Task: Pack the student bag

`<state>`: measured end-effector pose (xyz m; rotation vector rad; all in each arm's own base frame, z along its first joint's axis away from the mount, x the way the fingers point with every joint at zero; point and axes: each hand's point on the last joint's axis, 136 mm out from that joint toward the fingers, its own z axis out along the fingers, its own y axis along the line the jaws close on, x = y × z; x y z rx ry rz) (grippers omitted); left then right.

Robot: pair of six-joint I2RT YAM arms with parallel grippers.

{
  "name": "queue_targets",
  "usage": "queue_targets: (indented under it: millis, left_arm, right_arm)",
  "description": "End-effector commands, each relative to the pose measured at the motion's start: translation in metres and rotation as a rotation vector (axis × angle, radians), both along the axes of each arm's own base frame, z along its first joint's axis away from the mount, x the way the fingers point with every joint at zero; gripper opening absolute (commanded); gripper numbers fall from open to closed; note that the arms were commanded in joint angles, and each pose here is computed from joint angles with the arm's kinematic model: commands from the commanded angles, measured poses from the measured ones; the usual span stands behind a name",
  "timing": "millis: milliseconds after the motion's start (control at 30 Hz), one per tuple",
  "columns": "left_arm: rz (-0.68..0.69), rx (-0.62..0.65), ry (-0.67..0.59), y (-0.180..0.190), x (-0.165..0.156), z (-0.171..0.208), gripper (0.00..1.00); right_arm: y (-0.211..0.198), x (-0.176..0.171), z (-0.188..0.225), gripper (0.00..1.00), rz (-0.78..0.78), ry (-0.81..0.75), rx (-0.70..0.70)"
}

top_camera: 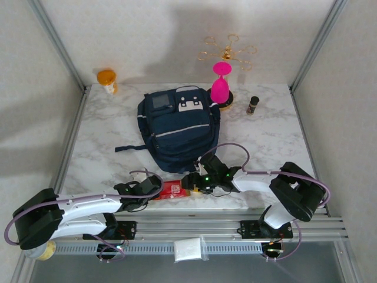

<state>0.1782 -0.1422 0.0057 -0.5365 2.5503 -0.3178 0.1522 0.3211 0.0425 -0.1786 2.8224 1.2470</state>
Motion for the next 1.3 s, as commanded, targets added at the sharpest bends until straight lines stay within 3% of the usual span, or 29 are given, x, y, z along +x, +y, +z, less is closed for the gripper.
queue_targets:
  millis: [0, 633, 800, 1100, 1267]
  left_arm:
    - [0.005, -0.075, 0.147, 0.0, -0.029, -0.043, 0.21]
    - [-0.011, -0.115, 0.129, -0.003, -0.029, -0.04, 0.2]
    - [-0.017, -0.116, 0.123, -0.006, -0.027, -0.038, 0.2]
    - [-0.012, -0.099, 0.113, -0.002, -0.026, -0.035, 0.22]
    - [-0.014, -0.107, 0.106, -0.005, -0.023, -0.032, 0.23]
  right_arm:
    - [0.015, 0.0, 0.014, 0.67, 0.027, -0.015, 0.062]
    - [0.013, 0.002, 0.072, 0.56, -0.019, -0.124, 0.263]
    - [0.009, 0.006, 0.05, 0.49, -0.04, -0.111, 0.167]
    - [-0.008, 0.013, 0.042, 0.23, -0.087, -0.147, 0.082]
    - [-0.01, 0.015, 0.05, 0.2, -0.088, -0.15, 0.075]
